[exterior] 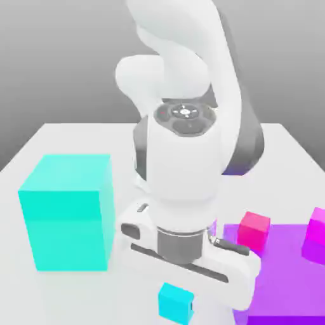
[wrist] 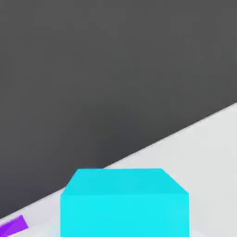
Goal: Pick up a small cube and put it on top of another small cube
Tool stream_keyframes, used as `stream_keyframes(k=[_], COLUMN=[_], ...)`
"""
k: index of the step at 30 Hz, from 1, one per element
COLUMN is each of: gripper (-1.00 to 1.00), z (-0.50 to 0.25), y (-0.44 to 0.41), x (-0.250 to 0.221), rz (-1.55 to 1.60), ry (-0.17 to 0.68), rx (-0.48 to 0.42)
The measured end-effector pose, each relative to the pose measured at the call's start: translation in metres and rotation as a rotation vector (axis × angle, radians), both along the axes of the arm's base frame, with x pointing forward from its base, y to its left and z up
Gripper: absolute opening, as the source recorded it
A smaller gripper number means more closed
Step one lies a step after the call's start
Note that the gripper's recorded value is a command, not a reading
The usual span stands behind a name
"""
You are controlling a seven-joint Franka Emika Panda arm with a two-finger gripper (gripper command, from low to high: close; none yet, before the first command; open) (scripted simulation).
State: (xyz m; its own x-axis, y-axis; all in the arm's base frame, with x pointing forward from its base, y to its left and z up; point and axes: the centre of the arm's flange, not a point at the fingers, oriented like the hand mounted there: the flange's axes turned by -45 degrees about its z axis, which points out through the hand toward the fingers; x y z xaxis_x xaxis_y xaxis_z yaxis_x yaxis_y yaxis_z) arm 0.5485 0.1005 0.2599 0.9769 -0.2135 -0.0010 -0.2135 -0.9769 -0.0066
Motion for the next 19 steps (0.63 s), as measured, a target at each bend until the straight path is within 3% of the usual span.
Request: stream_keyframes(k=[7, 9, 10, 16, 19], gripper=[-1.00, -1.00, 1.00, 1.00, 1.00], z=[0.062, 0.046, 0.030, 0.022, 0.060], y=[0.176, 0.213, 0.219, 0.222, 0.224], x=[-0.039, -0.053, -0.057, -0.058, -0.059], rz=[0.579, 0.704, 0.725, 0.736, 0.745], ry=[-0.001, -0.001, -0.001, -0.002, -0.003], rx=[0.002, -0.002, -0.003, -0.005, -0.007])
